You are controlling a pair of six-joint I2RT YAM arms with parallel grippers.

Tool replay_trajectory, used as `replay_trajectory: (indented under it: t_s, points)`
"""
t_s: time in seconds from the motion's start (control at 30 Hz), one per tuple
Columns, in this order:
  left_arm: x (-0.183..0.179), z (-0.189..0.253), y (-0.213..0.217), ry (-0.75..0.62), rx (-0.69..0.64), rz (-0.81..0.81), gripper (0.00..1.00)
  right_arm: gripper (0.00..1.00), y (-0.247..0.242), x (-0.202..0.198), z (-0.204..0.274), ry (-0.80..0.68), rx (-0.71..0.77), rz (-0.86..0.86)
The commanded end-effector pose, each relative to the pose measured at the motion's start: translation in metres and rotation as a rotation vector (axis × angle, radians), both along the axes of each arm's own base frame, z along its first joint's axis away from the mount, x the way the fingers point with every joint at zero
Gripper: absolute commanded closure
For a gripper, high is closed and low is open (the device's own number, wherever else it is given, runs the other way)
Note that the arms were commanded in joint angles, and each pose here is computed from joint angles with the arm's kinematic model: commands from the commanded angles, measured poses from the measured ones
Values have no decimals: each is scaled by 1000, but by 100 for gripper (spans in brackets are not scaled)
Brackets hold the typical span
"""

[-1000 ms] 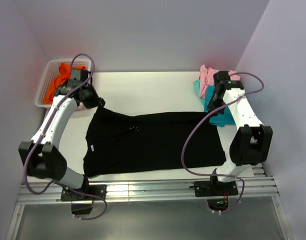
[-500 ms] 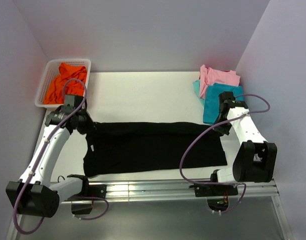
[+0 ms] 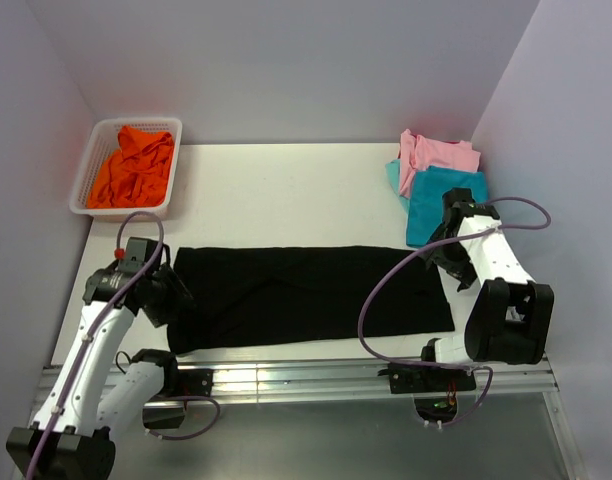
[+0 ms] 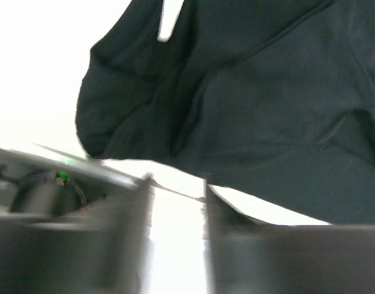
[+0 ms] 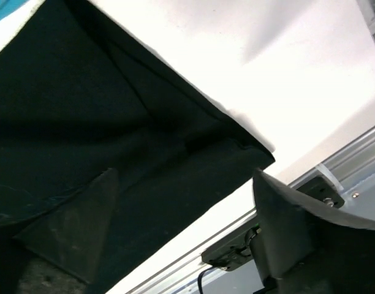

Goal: Fold and stack the t-shirts
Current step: Fold the other side of the tshirt into a rectangle

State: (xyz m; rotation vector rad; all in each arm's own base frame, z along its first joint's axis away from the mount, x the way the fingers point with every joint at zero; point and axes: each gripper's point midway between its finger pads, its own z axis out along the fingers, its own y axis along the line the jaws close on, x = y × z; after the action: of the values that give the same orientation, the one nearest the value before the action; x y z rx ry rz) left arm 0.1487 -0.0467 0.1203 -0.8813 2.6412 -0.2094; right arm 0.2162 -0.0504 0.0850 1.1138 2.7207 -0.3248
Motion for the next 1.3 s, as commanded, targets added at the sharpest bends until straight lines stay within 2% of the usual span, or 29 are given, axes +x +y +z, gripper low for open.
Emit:
replay_trajectory:
  t_s: [0.0,0.03,0.07,0.2,0.23,0.33,0.43,0.47,0.5,0.57,0.6,0.63,0.67,0.7,0.77,0.8,0.83,1.03,1.27]
  points:
    - [-18,7,2,28,-5,27,39,0,-11,-3,11,-20,-48,-46]
    - [-19,11,2,23,-3,26,32,0,-11,-3,13,-28,-50,-49]
    - [-14,22,2,-7,-8,33,2,0,-12,-1,16,-44,-52,-56]
    - [9,40,4,-50,19,40,0,0,-1,18,27,-105,11,-37]
    - [17,41,4,-58,21,40,0,1,10,31,30,-145,80,-18]
    - [50,38,-3,-72,11,29,2,5,24,60,35,-205,149,19]
    - [83,24,-10,-63,1,32,4,10,44,84,32,-203,200,91]
    - [90,20,-13,-57,-11,37,6,17,52,88,21,-168,228,123]
    - [103,9,-17,-41,-21,33,17,30,55,91,17,-152,227,136]
    - [112,-11,-21,25,-30,44,30,47,63,97,-1,-104,244,169]
    - [115,-16,-26,41,-49,39,49,72,64,98,-7,-84,247,170]
    - [120,-21,-28,42,-54,38,57,85,64,97,-14,-60,245,177]
    - [122,-29,-29,72,-51,43,63,91,65,94,-27,-12,245,183]
    - [124,-33,-29,82,-49,43,74,99,63,92,-34,13,235,186]
    - [129,-43,-29,106,-38,48,85,100,64,84,-50,65,233,201]
    - [130,-47,-28,119,-33,52,98,100,60,81,-56,84,209,203]
    - [130,-50,-28,134,-30,53,100,100,58,76,-61,104,201,205]
    - [128,-86,-16,242,64,62,100,100,48,52,-80,226,149,225]
    - [138,-129,-21,394,129,16,100,100,93,36,-87,299,231,312]
